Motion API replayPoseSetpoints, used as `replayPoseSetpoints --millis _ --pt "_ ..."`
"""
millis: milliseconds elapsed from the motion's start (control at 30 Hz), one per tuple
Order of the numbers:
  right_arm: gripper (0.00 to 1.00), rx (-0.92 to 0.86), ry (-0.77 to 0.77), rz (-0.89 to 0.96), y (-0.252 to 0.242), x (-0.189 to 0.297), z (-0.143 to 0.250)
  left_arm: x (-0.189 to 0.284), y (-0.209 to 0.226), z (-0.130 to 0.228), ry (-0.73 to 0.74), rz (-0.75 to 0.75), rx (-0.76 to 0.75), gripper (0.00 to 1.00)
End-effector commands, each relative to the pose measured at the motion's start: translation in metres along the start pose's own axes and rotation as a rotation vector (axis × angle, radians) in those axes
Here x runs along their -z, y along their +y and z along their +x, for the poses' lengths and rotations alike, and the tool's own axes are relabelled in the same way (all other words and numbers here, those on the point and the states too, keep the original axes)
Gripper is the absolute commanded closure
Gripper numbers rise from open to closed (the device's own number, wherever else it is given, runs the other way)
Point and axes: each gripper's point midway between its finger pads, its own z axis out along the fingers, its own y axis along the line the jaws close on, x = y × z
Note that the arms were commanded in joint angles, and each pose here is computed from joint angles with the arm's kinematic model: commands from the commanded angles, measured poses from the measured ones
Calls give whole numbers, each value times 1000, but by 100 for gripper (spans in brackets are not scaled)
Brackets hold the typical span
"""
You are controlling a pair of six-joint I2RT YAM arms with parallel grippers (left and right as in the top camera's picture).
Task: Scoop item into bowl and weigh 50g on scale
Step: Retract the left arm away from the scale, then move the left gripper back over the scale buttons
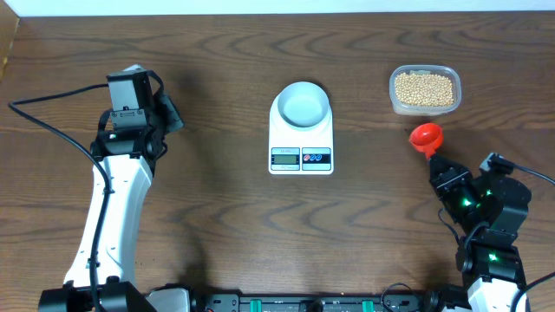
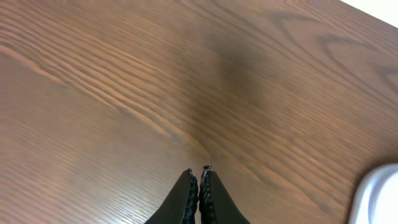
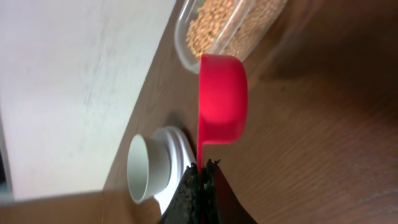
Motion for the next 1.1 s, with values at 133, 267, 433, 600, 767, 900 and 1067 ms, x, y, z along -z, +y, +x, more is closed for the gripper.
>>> replayPoseSetpoints --millis 133,267,433,600,767,900,1067 --pt "99 -55 -100 39 -1 2 -20 -2 -6 8 29 18 -83 92" --pt "99 -57 -128 67 -7 2 -24 2 -35 47 171 136 -236 92" --pt "99 -73 -138 139 -24 -5 -26 3 -63 106 345 199 -519 92" --pt "99 -88 -115 181 -37 -16 -23 -16 -89 131 410 276 -577 93" --pt "99 -60 -170 137 -29 -27 -39 -24 -103 126 378 318 -549 93" --pt "99 -31 -222 46 -9 -35 -55 -24 -103 127 388 314 -519 93" --pt "99 -13 -242 -8 3 -37 -62 -20 -96 136 436 300 -522 92"
